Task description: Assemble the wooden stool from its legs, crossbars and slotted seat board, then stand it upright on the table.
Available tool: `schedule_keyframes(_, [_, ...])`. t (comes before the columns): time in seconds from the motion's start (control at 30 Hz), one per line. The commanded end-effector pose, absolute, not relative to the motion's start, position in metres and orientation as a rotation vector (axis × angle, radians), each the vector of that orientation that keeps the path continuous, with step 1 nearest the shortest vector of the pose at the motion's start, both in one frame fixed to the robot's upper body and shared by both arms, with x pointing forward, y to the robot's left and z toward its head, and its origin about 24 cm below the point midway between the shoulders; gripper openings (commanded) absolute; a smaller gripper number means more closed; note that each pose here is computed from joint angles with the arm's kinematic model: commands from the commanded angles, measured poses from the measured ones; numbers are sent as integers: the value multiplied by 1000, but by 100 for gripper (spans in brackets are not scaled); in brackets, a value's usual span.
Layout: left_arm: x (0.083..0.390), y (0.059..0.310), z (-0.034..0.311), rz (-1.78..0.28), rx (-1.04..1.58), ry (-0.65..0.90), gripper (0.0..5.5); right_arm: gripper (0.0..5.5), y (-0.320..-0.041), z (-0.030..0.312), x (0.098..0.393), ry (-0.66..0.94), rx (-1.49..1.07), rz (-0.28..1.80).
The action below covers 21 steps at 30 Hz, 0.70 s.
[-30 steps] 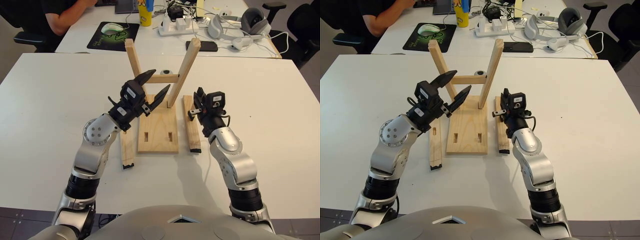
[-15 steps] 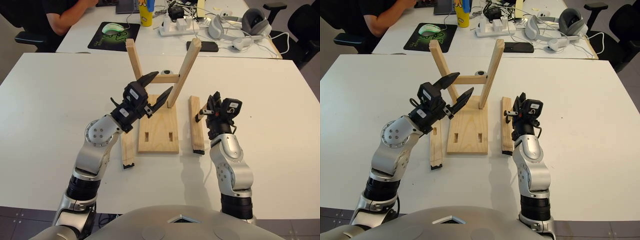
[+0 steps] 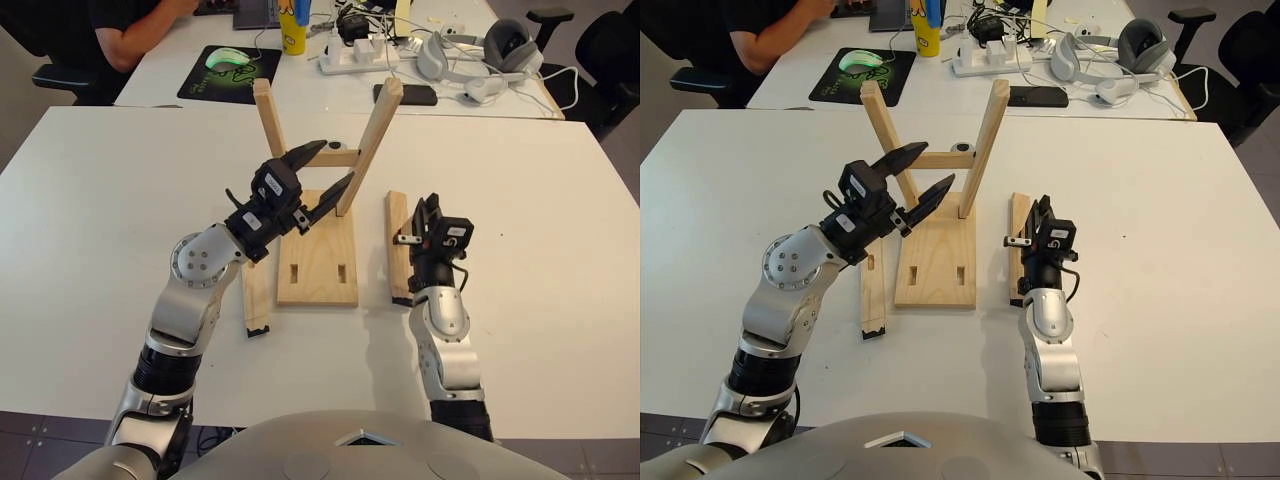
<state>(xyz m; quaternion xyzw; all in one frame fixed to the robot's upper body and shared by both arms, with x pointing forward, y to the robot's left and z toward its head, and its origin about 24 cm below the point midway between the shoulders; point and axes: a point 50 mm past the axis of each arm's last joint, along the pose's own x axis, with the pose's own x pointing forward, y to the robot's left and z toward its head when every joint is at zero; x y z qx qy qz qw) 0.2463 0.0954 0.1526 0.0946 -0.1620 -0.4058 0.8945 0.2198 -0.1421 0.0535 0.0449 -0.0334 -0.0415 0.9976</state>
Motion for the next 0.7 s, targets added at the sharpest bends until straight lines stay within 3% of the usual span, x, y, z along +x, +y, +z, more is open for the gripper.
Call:
schedule_keyframes(0.03, [245, 95, 158, -852, 204, -345, 279, 43, -157, -13, 182, 352, 84, -121])
schedule_keyframes(0.3, [244, 97, 159, -800, 193, -352, 279, 43, -162, 19, 227, 388, 55, 12])
schedule_keyframes(0.57, [243, 99, 160, -795, 194, -350, 279, 43, -165, -19, 189, 511, 62, 21])
schedule_keyframes(0.7, [242, 97, 159, -790, 189, -345, 279, 43, -163, -12, 199, 480, 54, 39])
